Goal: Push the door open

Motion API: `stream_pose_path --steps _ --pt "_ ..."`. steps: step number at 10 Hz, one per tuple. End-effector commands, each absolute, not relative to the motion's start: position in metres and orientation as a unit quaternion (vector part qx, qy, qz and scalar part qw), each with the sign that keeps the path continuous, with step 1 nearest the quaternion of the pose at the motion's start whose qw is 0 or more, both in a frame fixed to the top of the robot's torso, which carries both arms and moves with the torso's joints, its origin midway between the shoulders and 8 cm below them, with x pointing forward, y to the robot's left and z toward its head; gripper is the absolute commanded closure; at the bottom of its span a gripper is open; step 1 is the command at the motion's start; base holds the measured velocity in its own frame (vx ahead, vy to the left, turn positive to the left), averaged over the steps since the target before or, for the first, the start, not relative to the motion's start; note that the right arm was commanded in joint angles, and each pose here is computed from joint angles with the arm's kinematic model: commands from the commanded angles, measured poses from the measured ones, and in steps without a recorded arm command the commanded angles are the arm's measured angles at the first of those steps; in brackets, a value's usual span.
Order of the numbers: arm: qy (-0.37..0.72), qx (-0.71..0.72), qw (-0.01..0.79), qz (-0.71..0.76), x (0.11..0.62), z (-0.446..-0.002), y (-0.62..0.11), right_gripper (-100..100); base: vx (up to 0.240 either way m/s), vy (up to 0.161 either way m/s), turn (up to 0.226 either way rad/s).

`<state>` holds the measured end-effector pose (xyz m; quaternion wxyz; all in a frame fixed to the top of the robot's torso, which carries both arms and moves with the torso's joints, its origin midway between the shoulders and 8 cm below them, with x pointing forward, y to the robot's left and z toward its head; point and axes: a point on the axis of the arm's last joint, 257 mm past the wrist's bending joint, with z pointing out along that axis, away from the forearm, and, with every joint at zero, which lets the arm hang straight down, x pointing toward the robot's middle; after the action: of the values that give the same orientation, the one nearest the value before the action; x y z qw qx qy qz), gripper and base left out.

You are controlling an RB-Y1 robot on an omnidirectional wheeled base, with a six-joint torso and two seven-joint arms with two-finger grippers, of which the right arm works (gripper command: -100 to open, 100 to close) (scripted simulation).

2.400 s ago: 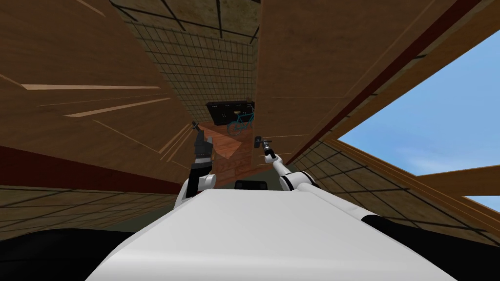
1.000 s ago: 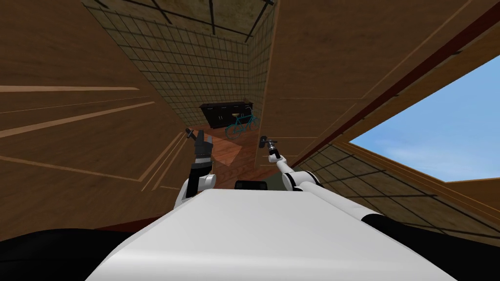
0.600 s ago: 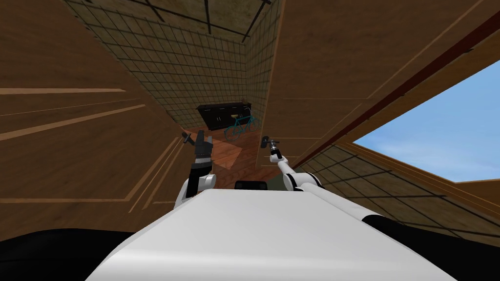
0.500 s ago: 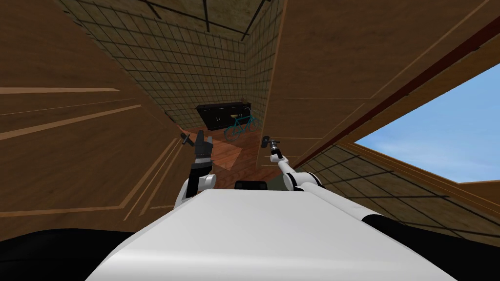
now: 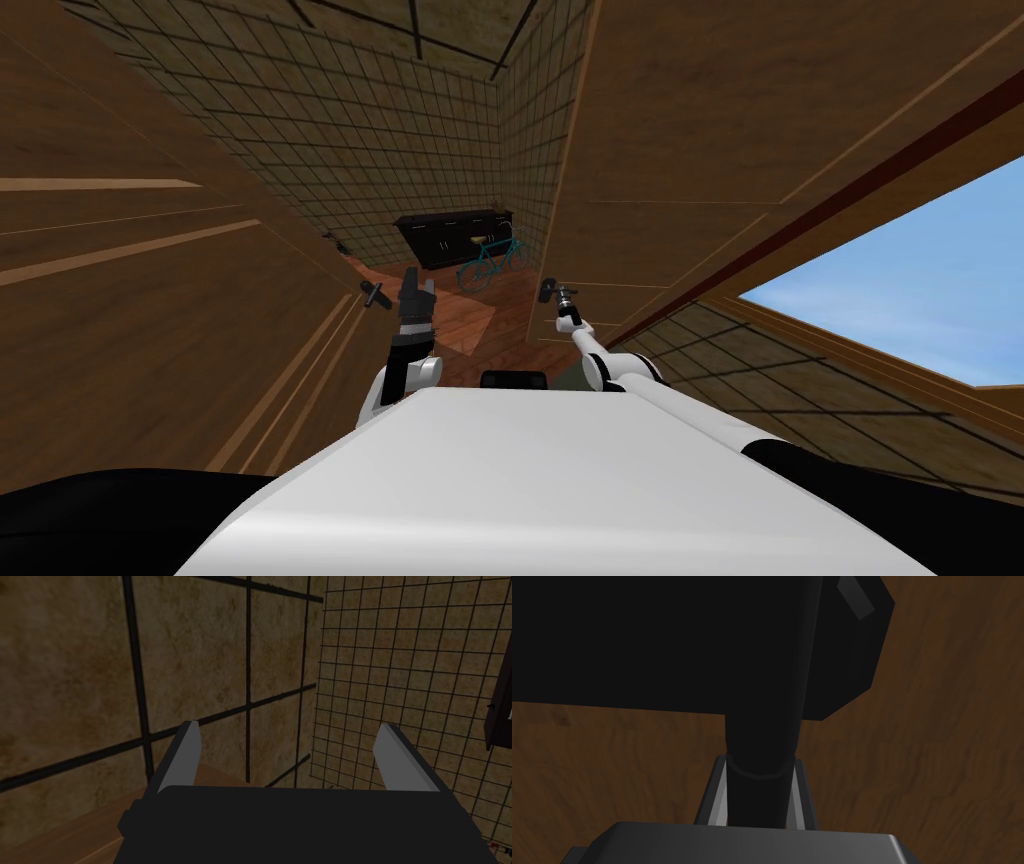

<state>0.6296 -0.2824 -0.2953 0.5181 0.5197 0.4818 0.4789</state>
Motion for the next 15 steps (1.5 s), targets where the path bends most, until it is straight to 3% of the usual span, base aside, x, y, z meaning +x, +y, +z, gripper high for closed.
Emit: stream_pose_path --steps 1,15 --pt "0.477 0.523 0.523 0.475 0.629 -0.294 -0.292 100 0.163 0.052 -0.053" --pt "0.442 0.554 0.552 0.439 0.616 -0.295 -0.366 100 0.154 0.064 -0.045"
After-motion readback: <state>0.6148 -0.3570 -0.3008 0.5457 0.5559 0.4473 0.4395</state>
